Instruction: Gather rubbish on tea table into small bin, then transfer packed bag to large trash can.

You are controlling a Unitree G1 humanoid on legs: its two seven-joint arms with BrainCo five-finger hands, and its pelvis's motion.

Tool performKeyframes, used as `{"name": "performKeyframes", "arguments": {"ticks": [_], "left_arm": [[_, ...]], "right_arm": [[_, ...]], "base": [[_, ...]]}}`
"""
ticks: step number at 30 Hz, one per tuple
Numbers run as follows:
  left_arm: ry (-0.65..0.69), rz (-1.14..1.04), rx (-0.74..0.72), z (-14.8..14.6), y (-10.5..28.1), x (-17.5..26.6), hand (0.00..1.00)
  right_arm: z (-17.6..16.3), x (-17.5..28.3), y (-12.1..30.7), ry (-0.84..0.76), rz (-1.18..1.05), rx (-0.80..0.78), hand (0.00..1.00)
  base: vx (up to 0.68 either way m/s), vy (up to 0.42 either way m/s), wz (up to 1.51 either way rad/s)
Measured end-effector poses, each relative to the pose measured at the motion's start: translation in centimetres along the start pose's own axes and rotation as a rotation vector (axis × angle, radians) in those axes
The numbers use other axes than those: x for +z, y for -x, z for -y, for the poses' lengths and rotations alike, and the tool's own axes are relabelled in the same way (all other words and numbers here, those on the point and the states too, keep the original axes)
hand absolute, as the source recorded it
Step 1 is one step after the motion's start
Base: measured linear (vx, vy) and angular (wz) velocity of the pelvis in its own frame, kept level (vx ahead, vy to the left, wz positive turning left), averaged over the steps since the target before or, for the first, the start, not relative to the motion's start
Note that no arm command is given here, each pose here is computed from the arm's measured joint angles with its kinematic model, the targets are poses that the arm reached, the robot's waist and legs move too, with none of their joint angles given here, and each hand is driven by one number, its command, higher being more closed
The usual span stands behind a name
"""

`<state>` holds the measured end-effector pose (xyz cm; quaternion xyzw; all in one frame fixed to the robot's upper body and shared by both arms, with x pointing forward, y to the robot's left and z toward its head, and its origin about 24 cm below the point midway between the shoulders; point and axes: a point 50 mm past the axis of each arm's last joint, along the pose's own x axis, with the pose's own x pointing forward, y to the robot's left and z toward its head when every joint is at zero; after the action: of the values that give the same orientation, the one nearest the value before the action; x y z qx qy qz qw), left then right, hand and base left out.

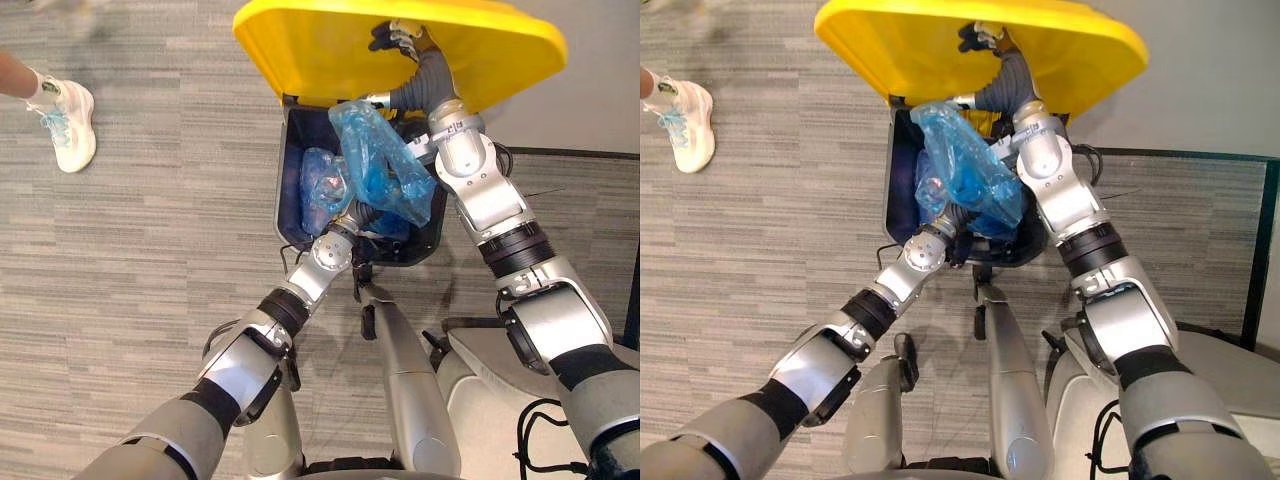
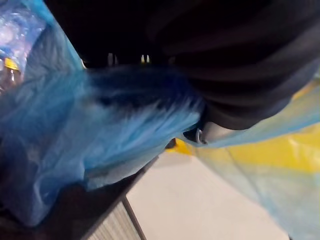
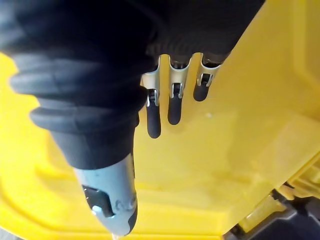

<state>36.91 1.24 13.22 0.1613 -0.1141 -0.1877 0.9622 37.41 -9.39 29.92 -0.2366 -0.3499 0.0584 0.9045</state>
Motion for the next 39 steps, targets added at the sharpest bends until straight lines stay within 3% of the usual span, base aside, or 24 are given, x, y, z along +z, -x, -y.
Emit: {"name": "performKeyframes", "arguments": {"ticks": [9, 21, 27, 31, 39], "left_arm": [[-0.018, -0.103, 0.126, -1.4, 0.5, -2.1, 0.0], [0.014, -0.114, 0.129, -0.5, 0.9, -2.4, 0.0], [0.082, -0.066, 0.109, 0.6, 2.9, -2.9, 0.0], [0.148, -0.084, 0.148, -0.6, 5.7, -5.1, 0.0], [0.277, -0.427, 0.344, -3.6, 16.6, -14.7, 0.0]], "right_arm": [[-0.7, 0.5, -0.2, 0.003, 0.019, 0.007, 0.0], [-0.6, -0.7, 0.8, 0.006, -0.015, -0.002, 0.0], [-2.0, -5.8, 7.4, -0.049, -0.18, 0.001, 0.0], [-3.7, -9.5, 12.2, -0.079, -0.356, 0.025, 0.0], [-4.8, -15.0, 21.7, -0.133, -0.719, 0.005, 0.0]], "base": [[0.02, 0.063, 0.06], [0.03, 0.043, -0.01], [0.01, 0.037, 0.22], [0.08, -0.005, 0.31], [0.08, 0.023, 0.1]]}}
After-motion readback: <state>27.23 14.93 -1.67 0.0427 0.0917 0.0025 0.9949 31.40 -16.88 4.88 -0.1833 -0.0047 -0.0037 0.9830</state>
